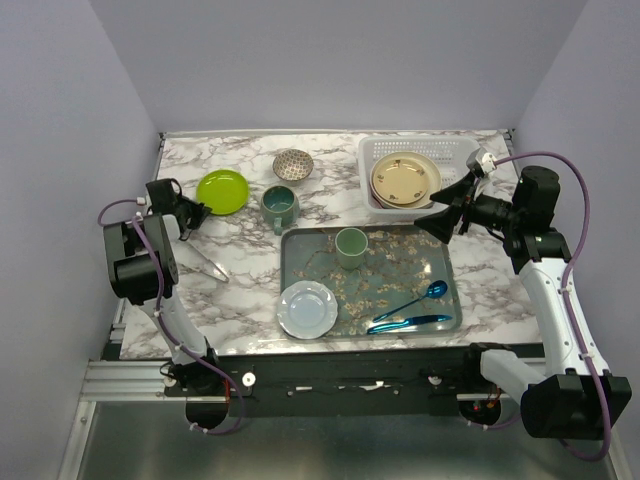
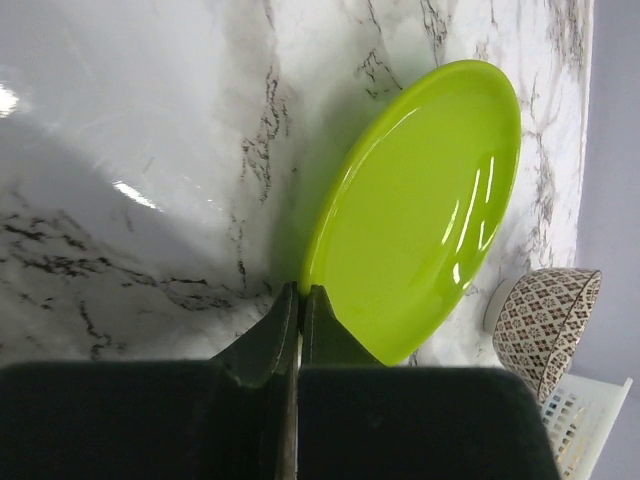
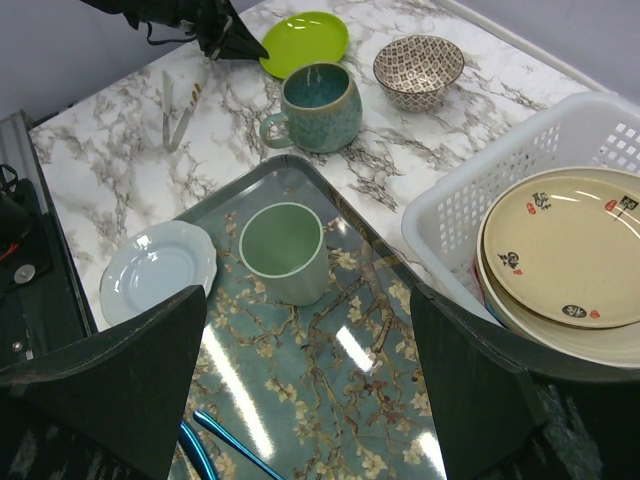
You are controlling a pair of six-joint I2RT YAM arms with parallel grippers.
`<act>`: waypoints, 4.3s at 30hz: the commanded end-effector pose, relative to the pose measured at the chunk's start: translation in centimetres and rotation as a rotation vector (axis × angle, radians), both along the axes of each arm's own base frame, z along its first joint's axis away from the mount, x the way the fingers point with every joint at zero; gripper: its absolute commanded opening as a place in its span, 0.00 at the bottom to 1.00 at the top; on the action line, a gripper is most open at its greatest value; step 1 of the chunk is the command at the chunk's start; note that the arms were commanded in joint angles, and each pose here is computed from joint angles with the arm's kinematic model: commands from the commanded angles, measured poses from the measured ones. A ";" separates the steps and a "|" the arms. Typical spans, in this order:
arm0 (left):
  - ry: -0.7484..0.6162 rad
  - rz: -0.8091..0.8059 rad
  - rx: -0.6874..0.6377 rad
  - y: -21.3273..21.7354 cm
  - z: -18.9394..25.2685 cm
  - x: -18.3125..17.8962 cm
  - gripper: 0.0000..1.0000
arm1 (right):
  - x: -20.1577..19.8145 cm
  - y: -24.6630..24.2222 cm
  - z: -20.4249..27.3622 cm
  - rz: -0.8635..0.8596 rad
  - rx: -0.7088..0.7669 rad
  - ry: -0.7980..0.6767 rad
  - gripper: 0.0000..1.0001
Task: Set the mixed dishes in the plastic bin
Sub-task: Pick up the plate at the center of the board.
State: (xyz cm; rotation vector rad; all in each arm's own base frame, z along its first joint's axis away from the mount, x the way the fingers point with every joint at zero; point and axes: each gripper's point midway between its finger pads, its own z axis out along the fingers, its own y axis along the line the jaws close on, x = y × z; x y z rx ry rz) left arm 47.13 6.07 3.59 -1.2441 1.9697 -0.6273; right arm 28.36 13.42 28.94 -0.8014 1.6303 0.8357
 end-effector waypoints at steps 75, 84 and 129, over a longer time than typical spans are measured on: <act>-0.668 -0.566 0.002 -30.3 21.9 -16.6 0.00 | 0.3 1.0 -2.5 0.077 0.107 0.212 0.90; -0.670 -0.582 0.048 -32.7 22.2 -16.8 0.00 | 1.4 0.8 -3.3 0.004 0.145 0.293 0.90; -0.650 -0.684 0.230 -39.0 21.9 -19.3 0.68 | 3.5 0.9 -5.7 -0.095 0.202 0.471 0.00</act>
